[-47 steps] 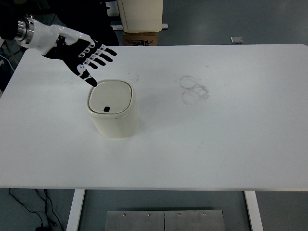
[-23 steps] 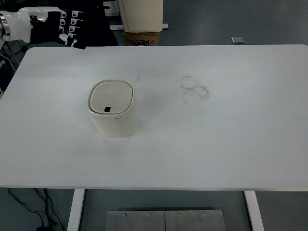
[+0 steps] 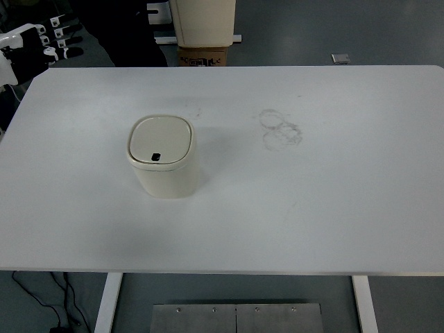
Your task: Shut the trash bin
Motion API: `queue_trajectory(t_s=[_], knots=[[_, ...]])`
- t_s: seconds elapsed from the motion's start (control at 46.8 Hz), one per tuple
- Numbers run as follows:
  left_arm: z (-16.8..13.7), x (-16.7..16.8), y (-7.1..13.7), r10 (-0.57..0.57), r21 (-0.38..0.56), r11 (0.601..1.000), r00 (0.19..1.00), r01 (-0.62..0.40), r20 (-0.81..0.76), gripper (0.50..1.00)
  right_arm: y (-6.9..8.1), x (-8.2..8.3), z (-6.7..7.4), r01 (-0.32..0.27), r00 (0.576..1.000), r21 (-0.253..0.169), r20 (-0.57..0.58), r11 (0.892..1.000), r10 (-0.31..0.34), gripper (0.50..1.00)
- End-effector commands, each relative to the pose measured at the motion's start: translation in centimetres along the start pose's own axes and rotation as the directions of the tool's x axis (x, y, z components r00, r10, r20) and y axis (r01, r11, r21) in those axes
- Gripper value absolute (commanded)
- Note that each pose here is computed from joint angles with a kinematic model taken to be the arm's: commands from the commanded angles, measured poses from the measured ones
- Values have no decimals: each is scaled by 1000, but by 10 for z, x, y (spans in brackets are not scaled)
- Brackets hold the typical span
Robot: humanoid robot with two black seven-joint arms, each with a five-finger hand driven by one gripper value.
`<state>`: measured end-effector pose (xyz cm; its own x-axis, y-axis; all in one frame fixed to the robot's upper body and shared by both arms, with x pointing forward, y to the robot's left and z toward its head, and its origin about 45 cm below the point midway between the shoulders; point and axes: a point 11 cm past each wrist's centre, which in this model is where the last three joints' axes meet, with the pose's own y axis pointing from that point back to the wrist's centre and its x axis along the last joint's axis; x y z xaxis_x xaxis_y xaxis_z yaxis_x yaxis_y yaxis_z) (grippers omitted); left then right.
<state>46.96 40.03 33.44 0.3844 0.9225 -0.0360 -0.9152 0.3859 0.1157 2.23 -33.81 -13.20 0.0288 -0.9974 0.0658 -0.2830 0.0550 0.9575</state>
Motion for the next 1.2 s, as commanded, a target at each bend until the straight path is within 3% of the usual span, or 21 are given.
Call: queue_trajectory(t_s=[0.0,0.235,0.684,1.175], knots=[[-9,7,6,26,-31,999,999,-27,-35,1000,0,0,0,0,1000,0,0,1000,0,991],[-39,24,25,93,-85,991,988,-104,-126,1000,0,0,0,0,1000,0,0,1000,0,991],[-94,56,70,236,-91,958,929,-271,-286,1000,0,0,0,0,1000,0,0,1000,0,991],[-112,67,85,301,-120,928,898,-354,-322,1000,0,0,0,0,1000,0,0,1000,0,991]])
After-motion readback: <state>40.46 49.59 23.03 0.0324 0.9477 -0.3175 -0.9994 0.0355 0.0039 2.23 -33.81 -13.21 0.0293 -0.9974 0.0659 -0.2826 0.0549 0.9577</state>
